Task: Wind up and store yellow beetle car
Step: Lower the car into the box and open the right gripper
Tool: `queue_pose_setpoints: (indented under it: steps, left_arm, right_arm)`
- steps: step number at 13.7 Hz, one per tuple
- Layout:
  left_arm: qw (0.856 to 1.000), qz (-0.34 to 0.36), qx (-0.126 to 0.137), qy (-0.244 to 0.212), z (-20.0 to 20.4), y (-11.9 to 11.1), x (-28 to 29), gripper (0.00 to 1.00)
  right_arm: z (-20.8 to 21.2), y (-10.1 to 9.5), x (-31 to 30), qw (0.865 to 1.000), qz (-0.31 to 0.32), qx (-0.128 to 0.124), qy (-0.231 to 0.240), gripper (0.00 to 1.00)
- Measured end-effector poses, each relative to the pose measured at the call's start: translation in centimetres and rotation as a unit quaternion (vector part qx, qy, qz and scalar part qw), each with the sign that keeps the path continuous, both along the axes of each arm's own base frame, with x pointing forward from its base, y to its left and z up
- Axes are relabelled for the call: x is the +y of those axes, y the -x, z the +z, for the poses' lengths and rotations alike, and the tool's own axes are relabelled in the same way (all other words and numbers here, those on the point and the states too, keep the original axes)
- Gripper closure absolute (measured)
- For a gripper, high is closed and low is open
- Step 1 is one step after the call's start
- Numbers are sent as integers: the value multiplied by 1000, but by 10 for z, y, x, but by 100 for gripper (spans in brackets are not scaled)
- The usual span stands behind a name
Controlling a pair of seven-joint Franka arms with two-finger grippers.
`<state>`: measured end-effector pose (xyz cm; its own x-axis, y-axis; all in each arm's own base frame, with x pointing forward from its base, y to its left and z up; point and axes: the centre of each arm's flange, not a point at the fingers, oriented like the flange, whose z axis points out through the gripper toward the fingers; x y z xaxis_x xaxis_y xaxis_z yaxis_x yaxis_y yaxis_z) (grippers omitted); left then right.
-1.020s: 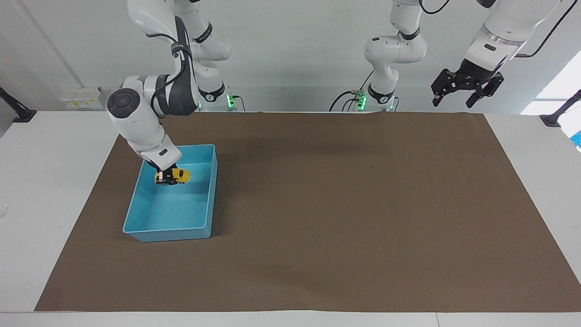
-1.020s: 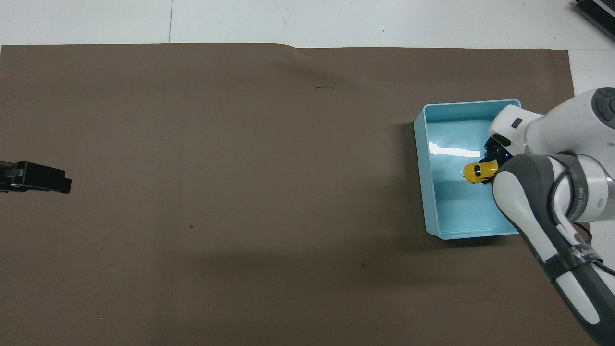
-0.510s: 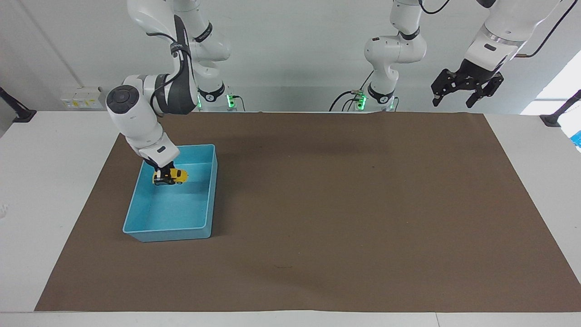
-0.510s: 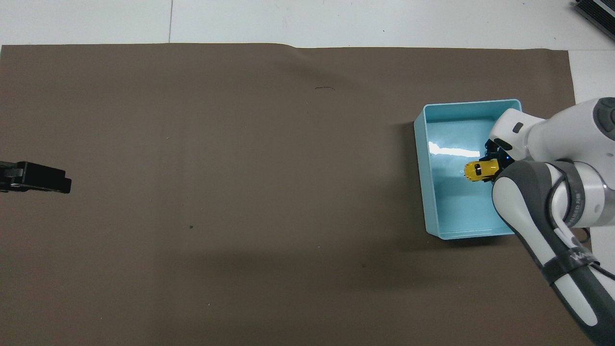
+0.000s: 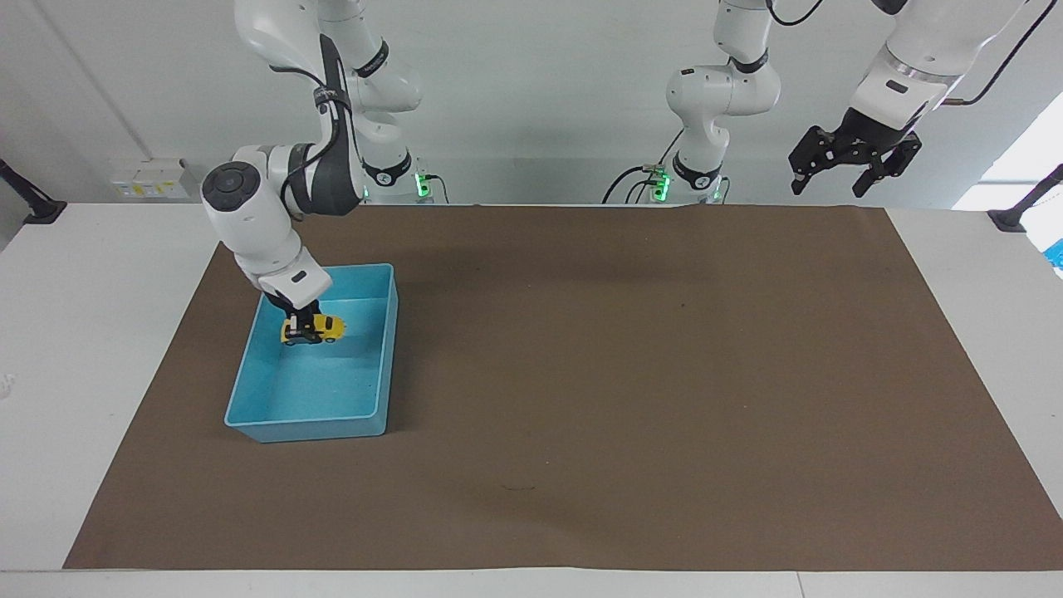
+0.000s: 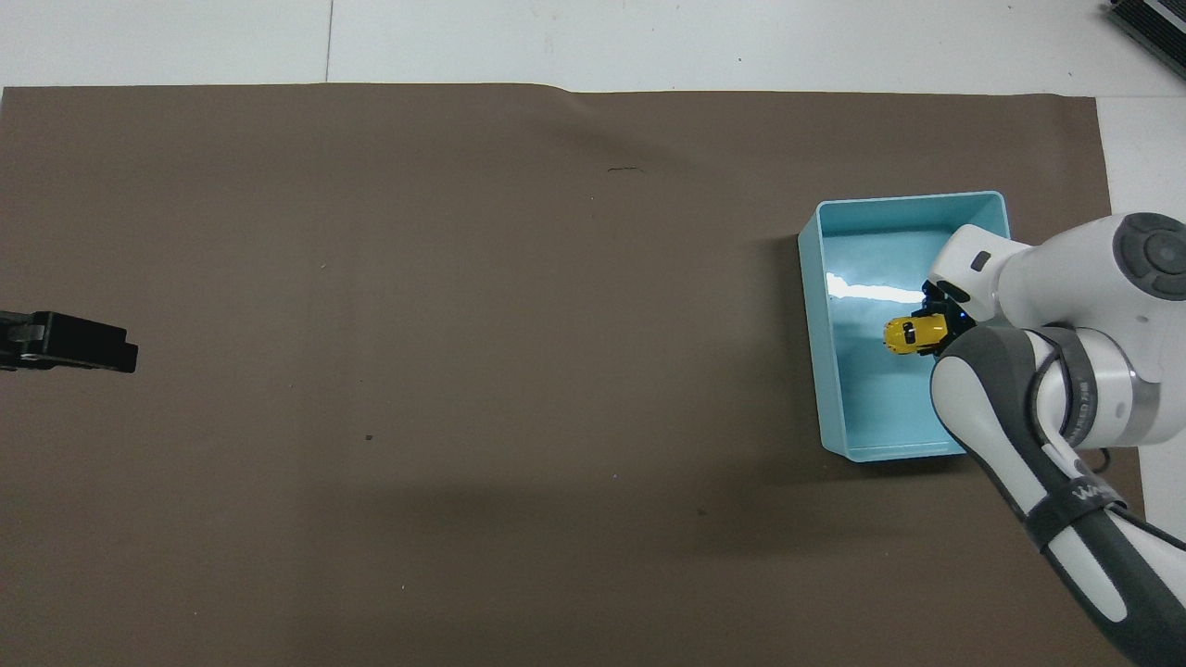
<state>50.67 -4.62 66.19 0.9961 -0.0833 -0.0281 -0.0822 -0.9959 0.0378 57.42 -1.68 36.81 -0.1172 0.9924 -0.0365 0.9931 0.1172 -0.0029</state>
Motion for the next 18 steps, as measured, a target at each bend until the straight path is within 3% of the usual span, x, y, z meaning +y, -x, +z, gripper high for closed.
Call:
queue_pose_setpoints:
  steps: [12,18]
  left_arm:
    - [1000,0,0,0,0,0,0,0]
    - [1000,0,0,0,0,0,0,0]
  right_arm:
    - [-62,6,-2,1000,-1,5,-5,54]
    - [-67,6,-3,1000,-2,8,-6,54]
